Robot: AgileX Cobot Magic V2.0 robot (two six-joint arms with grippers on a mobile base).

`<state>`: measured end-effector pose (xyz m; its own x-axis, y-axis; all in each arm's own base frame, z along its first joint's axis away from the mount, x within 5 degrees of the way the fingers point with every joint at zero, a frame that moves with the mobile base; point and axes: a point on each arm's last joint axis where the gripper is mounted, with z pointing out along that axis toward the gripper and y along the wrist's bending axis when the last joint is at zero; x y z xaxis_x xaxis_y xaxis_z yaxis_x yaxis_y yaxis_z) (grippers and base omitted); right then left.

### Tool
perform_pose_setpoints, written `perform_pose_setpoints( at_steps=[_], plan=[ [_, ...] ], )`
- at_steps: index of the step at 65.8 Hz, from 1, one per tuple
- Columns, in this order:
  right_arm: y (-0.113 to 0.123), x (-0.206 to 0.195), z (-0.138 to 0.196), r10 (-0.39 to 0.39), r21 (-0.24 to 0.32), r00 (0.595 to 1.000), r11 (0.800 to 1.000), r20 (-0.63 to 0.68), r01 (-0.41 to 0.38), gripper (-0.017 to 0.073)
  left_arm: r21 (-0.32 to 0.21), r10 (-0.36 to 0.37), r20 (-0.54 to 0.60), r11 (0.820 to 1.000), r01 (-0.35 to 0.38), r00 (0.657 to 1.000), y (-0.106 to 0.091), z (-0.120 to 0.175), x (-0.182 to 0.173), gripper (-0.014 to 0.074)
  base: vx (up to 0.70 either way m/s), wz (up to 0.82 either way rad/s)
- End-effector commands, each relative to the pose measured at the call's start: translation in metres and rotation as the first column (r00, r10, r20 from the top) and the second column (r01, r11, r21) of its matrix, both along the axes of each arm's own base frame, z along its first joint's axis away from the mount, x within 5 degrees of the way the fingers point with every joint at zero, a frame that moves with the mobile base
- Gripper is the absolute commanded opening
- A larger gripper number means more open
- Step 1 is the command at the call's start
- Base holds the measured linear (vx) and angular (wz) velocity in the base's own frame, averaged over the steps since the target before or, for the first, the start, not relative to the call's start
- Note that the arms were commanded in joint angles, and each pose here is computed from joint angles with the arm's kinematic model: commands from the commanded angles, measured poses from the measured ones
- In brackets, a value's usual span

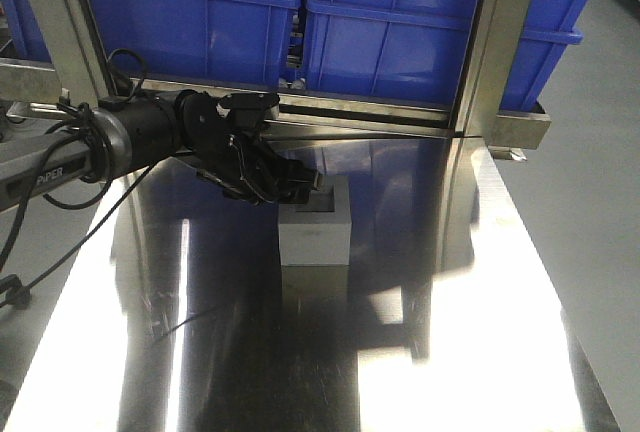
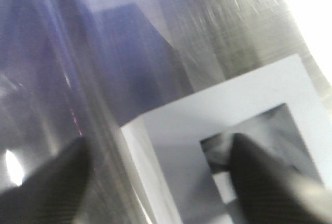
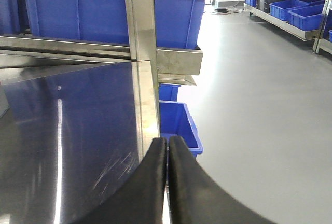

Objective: Sort gray base to blue bin
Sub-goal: 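Reach the left gripper down over the gray square base, then close the left gripper on the gray base and lift it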

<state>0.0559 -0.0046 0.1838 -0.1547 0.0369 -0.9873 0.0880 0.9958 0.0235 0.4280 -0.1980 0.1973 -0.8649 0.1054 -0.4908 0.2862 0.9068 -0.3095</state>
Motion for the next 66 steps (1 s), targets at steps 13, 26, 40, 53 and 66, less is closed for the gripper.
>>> perform_pose_setpoints(
  at_steps=[13, 26, 40, 53, 66],
  plan=[
    [-0.001, 0.002, 0.005, -0.003, -0.021, 0.999, 1.000, 0.050, 0.004, -0.0005, -0.010, -0.019, 0.029, 1.000, 0.019, 0.999, -0.001, 0.025, -0.005, 0.0081, 0.00, 0.00],
    [-0.001, 0.002, 0.005, -0.003, -0.021, 0.999, 1.000, 0.050, 0.004, -0.0005, -0.011, -0.019, 0.032, 1.000, 0.019, 0.999, 0.000, 0.027, -0.005, -0.0008, 0.00, 0.00],
    [-0.001, 0.002, 0.005, -0.003, -0.021, 0.999, 1.000, 0.050, 0.004, -0.0005, -0.041, -0.024, 0.136, 0.999, 0.029, 0.990, -0.003, 0.061, -0.012, -0.0008, 0.00, 0.00],
    [-0.001, 0.002, 0.005, -0.003, -0.021, 0.999, 1.000, 0.050, 0.004, -0.0005, -0.066, -0.056, 0.334, 0.994, 0.082, 0.941, -0.010, 0.110, -0.036, -0.0008, 0.00, 0.00],
    [-0.001, 0.002, 0.005, -0.003, -0.021, 0.999, 1.000, 0.050, 0.004, -0.0005, -0.115, -0.003, 0.516, 0.991, 0.072, 0.857, 0.004, 0.152, -0.075, -0.0008, 0.00, 0.00]
  ],
)
